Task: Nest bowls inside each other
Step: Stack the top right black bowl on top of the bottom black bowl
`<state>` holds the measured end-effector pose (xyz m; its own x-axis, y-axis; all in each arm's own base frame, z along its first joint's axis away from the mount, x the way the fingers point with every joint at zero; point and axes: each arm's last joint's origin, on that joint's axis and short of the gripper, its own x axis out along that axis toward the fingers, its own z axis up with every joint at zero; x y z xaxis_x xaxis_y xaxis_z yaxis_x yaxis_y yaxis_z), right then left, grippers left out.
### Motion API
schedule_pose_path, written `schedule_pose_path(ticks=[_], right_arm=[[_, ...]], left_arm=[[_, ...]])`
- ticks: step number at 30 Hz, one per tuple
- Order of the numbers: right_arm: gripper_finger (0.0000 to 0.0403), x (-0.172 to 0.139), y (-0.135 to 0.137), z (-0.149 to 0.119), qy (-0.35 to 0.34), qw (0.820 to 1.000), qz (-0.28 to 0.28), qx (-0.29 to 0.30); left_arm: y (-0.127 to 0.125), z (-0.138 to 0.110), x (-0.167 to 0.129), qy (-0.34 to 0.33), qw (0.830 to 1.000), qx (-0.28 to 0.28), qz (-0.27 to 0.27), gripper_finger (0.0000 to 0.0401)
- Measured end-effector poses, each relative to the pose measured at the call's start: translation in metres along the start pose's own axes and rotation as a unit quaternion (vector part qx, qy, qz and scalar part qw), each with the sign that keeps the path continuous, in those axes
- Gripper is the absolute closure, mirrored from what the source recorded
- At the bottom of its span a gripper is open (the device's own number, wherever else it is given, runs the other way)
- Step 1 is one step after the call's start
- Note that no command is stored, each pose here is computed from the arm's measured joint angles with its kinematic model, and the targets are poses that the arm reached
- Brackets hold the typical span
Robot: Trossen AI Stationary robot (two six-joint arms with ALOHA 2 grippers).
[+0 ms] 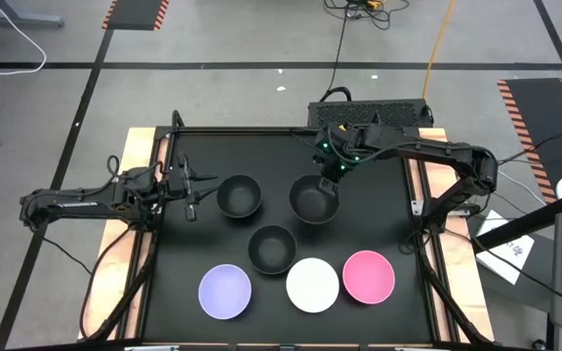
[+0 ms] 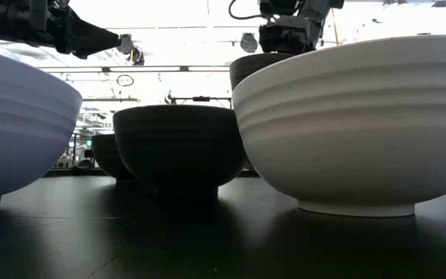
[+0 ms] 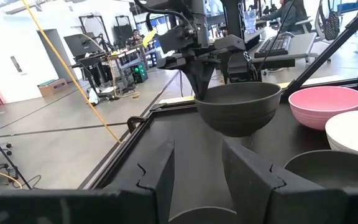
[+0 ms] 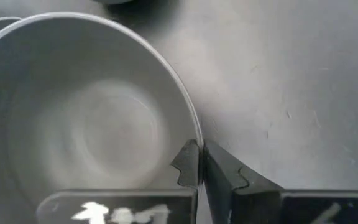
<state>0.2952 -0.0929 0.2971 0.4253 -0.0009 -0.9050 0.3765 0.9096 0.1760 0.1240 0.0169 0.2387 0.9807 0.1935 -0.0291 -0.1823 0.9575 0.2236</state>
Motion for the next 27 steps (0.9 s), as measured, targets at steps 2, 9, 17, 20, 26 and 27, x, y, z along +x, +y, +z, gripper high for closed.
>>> schedule_pose_path(ticks=[2,9,17,20,26,27], right_arm=[[0.0402,-0.002,0.003,0.001,0.000,1.000,0.001,-0.003],[0.0403,-0.002,0.018,0.003,-0.020,0.999,0.016,-0.024],[0.0403,-0.001,0.061,0.007,-0.068,0.989,0.080,-0.106],[0.0402,-0.002,0.077,0.007,-0.094,0.981,0.095,-0.140],[0.0402,-0.001,0.092,-0.001,-0.125,0.970,0.121,-0.168],[0.0402,0.001,0.091,-0.003,-0.127,0.970,0.122,-0.167]], left_arm=[[0.000,0.000,0.000,0.000,1.000,0.000,0.000,0.0265],[0.000,0.000,0.000,-0.001,1.000,0.001,0.000,0.0265],[0.000,0.001,0.000,-0.007,1.000,0.003,0.002,0.0265],[0.000,0.002,0.000,-0.009,1.000,0.003,0.002,0.0265],[0.000,0.001,0.000,-0.010,1.000,0.002,-0.010,0.0265],[-0.001,0.001,0.000,-0.012,1.000,0.006,-0.024,0.0265]])
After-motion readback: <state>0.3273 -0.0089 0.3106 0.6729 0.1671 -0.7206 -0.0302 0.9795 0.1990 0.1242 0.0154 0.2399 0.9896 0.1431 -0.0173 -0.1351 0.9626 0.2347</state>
